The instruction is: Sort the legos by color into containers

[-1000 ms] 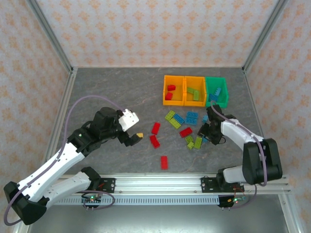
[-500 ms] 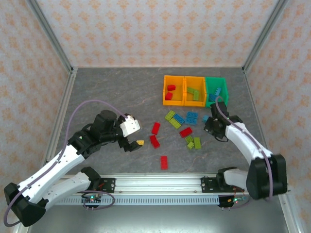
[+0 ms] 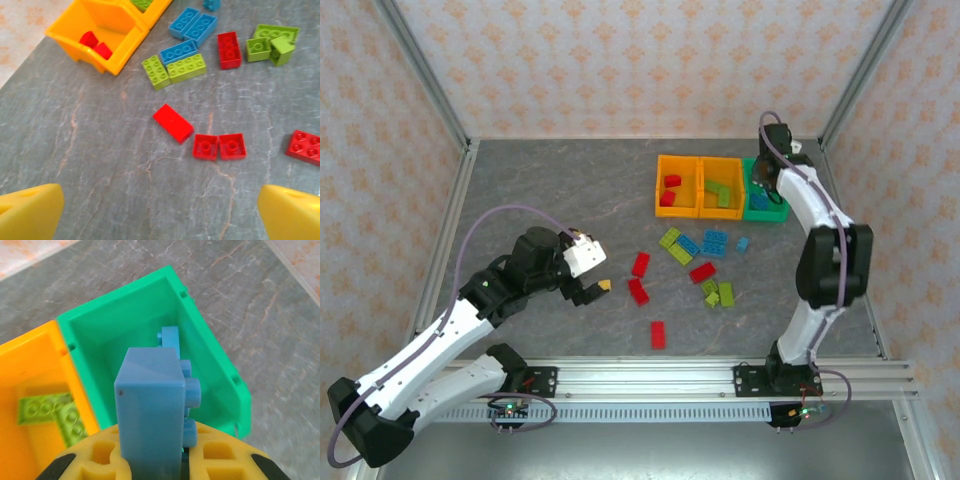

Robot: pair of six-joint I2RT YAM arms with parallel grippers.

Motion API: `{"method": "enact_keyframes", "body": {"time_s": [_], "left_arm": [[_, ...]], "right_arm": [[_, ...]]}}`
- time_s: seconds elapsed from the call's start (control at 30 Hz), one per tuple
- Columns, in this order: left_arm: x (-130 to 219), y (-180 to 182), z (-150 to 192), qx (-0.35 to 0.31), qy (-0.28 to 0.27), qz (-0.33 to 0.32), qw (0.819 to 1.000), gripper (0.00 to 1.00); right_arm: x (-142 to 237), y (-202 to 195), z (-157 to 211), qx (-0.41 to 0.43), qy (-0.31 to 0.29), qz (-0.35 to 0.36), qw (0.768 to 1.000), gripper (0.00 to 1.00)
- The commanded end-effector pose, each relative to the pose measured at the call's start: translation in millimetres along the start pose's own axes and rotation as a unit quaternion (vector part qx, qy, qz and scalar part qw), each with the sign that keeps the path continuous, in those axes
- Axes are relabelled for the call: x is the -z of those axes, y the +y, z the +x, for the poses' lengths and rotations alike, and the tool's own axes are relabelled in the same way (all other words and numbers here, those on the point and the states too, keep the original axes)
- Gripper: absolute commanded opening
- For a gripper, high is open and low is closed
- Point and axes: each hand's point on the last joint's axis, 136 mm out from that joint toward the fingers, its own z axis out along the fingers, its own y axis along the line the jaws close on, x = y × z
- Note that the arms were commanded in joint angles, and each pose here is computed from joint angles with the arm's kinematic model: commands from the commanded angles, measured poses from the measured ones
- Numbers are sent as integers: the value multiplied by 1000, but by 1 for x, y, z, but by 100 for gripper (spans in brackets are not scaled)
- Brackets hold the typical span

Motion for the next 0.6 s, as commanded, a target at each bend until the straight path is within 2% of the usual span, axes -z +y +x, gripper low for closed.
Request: {"method": "enact_keyframes", "body": {"time_s": [0.0, 0.13, 0.2, 0.33, 0.43, 0.57], "left_arm": [[5, 17, 2, 0, 4, -48, 999, 100], [2, 18, 5, 0, 8, -50, 999, 100], [0, 17, 5, 0, 12, -48, 999, 100], [-3, 21, 7, 4, 22, -53, 998, 100], [-4, 26, 9, 15, 29, -65, 997, 100], [-10, 37, 12, 50, 39, -85, 994, 100]], "right_arm": [[-23, -1, -2, 42, 35, 27, 998, 20], [-35, 8, -8, 42, 48, 25, 998, 38], [-28, 7, -15, 35, 44, 29, 998, 43], [0, 4, -23, 15, 39, 19, 999, 46], [31, -3, -15, -3, 45, 1, 999, 46], [82, -3, 29, -26, 84, -89, 992, 47]]}}
